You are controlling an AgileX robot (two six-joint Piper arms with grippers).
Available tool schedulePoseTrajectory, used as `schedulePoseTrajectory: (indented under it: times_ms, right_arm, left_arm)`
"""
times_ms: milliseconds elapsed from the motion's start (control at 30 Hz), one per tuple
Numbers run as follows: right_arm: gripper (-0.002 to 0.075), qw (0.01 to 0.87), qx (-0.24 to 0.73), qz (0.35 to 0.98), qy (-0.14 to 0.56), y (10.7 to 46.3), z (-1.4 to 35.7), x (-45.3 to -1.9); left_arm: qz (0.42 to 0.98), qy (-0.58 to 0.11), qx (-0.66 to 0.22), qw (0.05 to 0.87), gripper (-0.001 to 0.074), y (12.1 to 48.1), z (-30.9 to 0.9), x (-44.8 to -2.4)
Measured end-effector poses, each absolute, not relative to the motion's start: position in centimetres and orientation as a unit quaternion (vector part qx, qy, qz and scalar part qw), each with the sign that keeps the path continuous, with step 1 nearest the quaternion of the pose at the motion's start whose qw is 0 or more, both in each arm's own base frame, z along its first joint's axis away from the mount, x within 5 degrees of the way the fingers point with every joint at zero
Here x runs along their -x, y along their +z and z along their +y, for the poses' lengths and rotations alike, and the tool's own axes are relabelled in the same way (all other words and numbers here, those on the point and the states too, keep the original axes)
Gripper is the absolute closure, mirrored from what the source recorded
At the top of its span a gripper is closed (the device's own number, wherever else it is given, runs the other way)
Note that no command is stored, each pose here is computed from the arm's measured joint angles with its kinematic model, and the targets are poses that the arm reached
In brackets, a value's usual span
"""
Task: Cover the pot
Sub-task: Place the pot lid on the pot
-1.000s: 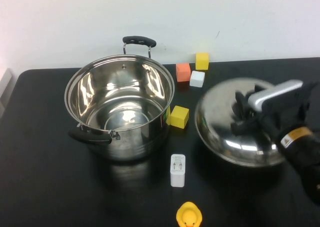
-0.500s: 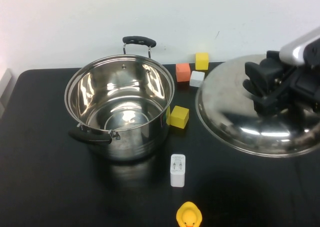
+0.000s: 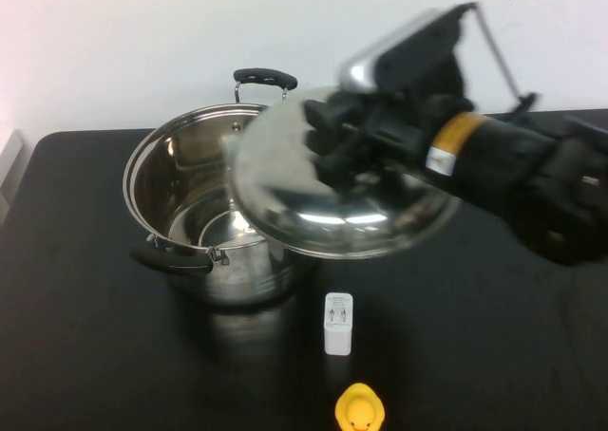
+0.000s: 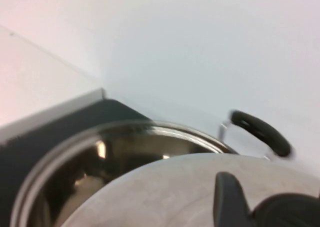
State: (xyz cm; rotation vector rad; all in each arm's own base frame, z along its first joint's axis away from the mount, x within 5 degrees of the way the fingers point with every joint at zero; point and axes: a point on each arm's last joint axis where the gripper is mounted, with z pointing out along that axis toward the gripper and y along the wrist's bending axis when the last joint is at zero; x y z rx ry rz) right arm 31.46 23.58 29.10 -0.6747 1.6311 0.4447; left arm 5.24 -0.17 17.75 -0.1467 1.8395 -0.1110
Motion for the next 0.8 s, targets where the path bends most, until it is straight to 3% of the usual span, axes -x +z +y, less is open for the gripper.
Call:
schedulePoseTrajectory:
  times_ms: [367,800]
  right_arm:
    - [0.0393,0.634,0.300,0.677,0.222,30.0,32.1,-35.2]
    - [0.0393,0.612,0.305,0.698,0.216,24.1,35.3,-38.0]
  left_arm:
    - [0.794,-0.048,0.063,0.602,0.0737,17.8,-0.2,-5.2]
    - [0.794,-0.048,0.063,0.602,0.0737,17.8,-0.2,-5.2]
